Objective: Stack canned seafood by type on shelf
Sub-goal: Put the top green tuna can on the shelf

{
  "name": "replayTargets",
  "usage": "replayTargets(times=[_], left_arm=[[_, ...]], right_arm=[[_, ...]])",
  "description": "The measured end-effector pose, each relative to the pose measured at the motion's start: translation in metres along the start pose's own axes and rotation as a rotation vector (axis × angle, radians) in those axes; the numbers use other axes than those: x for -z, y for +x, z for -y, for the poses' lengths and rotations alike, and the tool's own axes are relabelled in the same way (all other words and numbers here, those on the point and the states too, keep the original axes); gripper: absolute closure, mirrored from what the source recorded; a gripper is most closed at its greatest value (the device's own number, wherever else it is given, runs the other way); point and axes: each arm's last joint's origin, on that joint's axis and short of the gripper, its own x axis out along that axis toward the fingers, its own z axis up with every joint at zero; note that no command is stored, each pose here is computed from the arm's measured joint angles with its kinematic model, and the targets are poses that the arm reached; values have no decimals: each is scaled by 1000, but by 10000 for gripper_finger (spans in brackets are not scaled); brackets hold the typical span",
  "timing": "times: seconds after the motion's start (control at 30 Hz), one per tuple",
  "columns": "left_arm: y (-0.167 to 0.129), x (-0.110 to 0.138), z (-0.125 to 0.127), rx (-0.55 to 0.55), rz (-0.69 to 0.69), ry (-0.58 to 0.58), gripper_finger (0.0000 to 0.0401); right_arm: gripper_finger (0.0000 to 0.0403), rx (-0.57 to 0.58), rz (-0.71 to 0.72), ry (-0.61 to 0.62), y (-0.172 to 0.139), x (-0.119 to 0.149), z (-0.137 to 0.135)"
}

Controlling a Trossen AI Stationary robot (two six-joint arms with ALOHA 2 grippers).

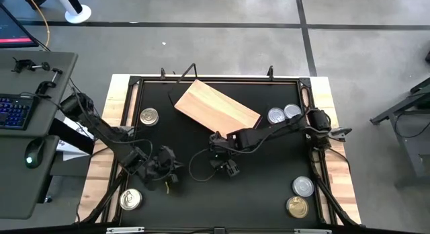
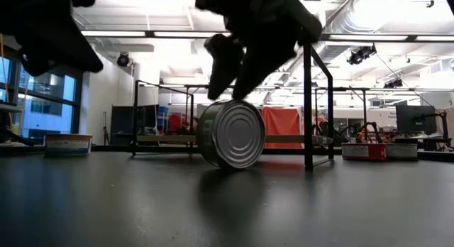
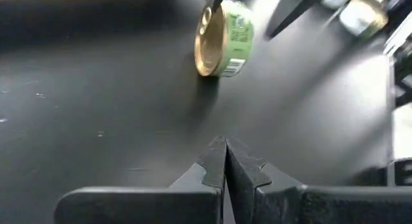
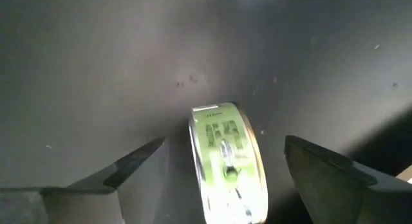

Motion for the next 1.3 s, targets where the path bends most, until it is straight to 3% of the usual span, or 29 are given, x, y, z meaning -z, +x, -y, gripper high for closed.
replayTargets(times=[0.23, 0.5, 0.7, 0.97, 1.1, 1.3], left_arm=[[-3, 3, 2, 11, 16, -24, 401], [-4, 1, 3, 11, 34, -31, 401], [-7, -3, 2, 25, 44, -11, 401], [-1, -17, -2, 5, 79, 40, 401], [4, -25, -5, -17, 98, 72, 401], [9, -31, -7, -7, 85, 62, 401]], right_arm=[[141, 23, -70, 0, 17, 5, -2], [287, 29, -10, 39, -4, -14, 5], [287, 132, 125, 56, -63, -50, 28], [287, 416, 60, 118, -130, -49, 67], [287, 475, -84, 181, -143, -30, 80], [287, 569, -391, 278, -123, 11, 98]])
